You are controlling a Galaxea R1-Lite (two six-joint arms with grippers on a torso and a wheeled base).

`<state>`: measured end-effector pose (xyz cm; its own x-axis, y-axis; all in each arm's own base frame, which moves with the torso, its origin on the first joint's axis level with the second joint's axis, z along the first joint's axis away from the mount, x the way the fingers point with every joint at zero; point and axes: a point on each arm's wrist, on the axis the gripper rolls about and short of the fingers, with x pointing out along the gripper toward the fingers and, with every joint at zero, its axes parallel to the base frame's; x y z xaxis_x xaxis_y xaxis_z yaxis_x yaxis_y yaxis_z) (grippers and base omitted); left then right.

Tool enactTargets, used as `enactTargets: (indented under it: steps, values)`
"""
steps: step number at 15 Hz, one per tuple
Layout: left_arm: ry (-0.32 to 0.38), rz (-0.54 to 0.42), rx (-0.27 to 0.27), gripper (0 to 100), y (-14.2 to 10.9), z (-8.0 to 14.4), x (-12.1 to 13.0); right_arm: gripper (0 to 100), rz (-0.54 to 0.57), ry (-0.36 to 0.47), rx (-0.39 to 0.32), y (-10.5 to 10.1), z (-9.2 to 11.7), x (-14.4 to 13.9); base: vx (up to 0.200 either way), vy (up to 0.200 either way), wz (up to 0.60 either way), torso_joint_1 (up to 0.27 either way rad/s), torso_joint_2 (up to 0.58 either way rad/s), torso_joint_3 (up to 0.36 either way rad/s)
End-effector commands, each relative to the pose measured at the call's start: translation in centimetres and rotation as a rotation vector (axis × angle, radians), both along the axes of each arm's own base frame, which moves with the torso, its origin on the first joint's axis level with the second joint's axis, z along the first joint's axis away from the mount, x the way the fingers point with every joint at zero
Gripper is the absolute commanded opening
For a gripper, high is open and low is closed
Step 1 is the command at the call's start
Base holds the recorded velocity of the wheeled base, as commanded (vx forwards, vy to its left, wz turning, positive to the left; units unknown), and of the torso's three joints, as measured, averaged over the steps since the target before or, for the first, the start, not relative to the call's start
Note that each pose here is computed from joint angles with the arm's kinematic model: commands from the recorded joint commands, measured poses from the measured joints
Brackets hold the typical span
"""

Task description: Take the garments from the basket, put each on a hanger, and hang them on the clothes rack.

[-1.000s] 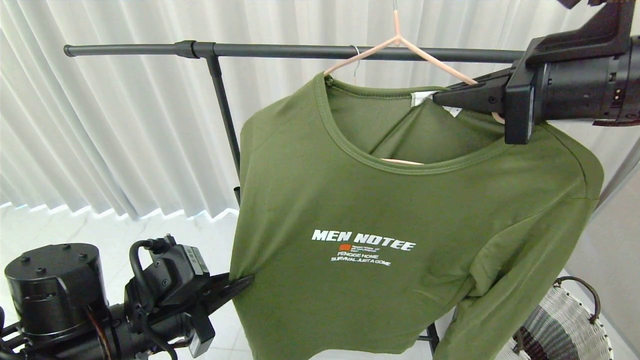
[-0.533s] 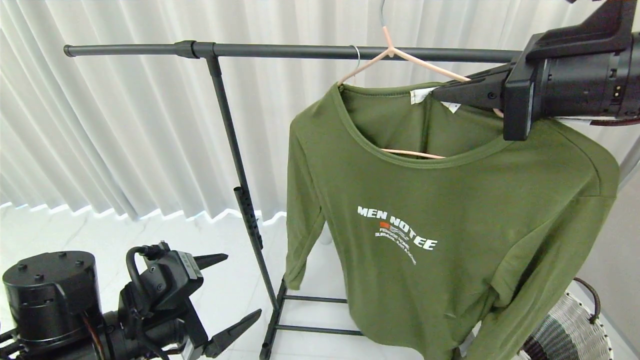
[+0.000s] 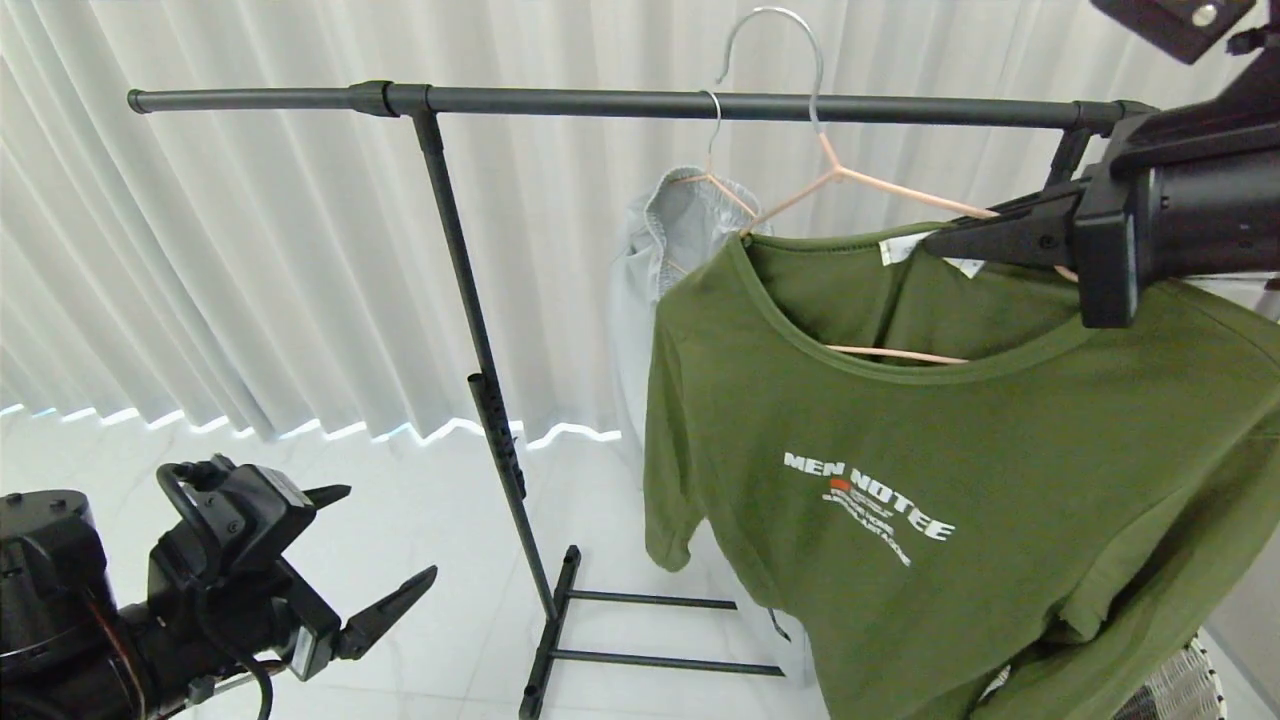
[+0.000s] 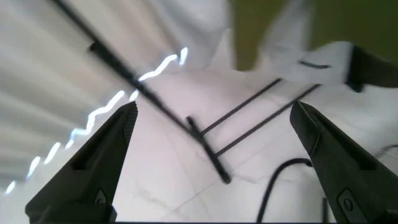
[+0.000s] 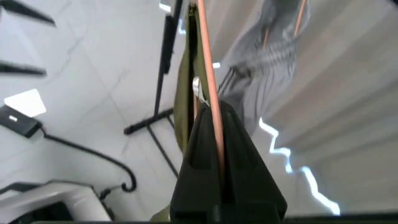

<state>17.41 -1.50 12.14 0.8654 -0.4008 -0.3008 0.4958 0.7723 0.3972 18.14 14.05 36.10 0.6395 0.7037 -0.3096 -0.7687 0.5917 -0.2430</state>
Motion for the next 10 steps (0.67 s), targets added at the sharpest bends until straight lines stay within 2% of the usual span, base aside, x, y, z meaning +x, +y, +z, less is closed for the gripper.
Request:
enactTargets:
  steps: [1,3,6,10]
  values:
    - [-0.012,0.061,0.006,100,0.8,0.1,0.2,0,-0.042,0.005,0.004,-2.2,0.5,-1.7,0.000,0.000,0.00,0.000,0.00,0.000]
    - [-0.015,0.106,0.019,100,0.9,0.1,0.3,0,-0.100,0.029,-0.011,-4.2,-0.2,-3.2,0.000,0.000,0.00,0.000,0.00,0.000]
    - [-0.007,0.124,0.025,100,1.0,0.0,0.2,0,-0.202,0.069,-0.043,-7.2,-1.4,-5.5,0.000,0.000,0.00,0.000,0.00,0.000]
    - [-0.008,0.155,0.038,100,1.1,0.0,0.2,0,-0.356,0.103,-0.055,-10.1,-2.2,-7.4,0.000,0.000,0.00,0.000,0.00,0.000]
